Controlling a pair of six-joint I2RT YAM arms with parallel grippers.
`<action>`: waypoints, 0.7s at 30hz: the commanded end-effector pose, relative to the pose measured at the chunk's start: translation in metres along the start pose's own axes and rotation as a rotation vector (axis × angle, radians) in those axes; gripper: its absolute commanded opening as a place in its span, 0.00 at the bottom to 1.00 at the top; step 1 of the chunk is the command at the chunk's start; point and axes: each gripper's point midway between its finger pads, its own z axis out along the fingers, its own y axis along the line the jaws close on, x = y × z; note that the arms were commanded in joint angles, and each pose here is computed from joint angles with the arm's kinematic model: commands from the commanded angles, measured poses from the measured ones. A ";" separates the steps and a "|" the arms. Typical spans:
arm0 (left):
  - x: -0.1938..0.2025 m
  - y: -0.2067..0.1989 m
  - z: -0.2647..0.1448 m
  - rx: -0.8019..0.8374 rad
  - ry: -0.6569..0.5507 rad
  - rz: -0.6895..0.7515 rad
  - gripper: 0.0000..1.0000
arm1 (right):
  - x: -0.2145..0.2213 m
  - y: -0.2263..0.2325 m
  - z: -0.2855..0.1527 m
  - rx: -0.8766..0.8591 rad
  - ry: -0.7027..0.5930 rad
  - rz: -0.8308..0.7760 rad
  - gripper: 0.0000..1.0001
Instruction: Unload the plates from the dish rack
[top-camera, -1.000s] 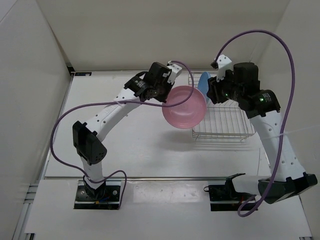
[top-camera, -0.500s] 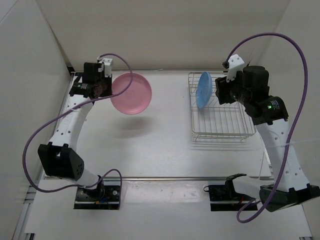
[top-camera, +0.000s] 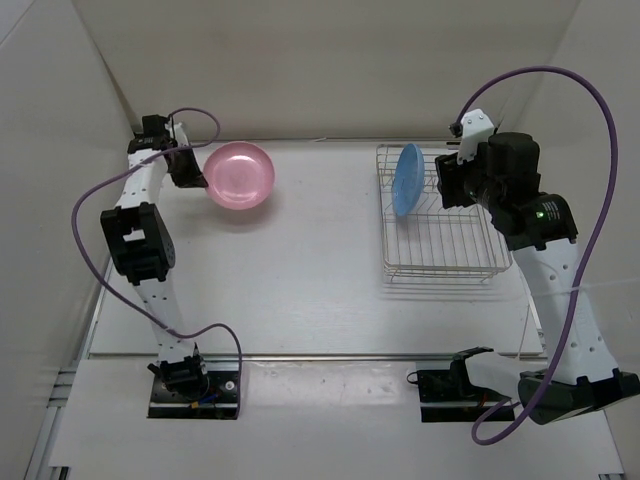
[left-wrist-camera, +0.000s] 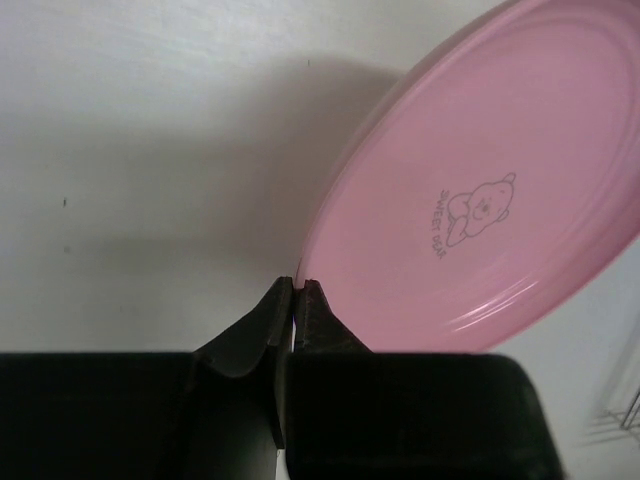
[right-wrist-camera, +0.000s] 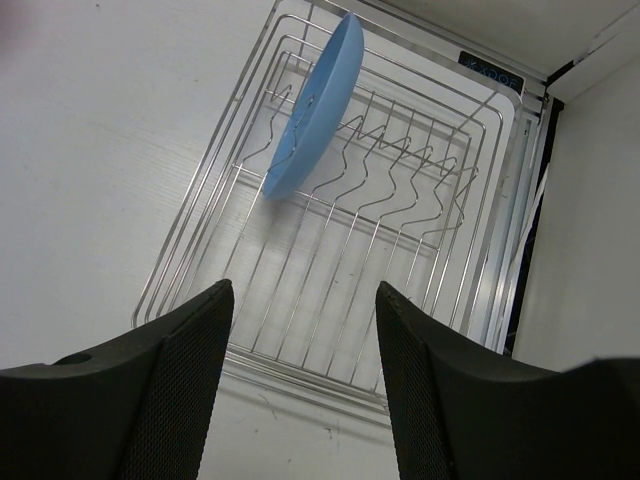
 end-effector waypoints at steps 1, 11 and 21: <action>-0.025 -0.013 -0.004 0.089 -0.021 -0.088 0.11 | -0.005 -0.006 -0.002 0.026 -0.027 -0.007 0.63; 0.000 0.008 0.044 0.082 0.086 -0.171 0.11 | -0.002 -0.006 0.000 0.033 -0.016 -0.007 0.63; 0.031 0.012 0.063 0.076 0.184 -0.201 0.15 | 0.010 0.000 0.009 0.006 0.019 0.001 0.63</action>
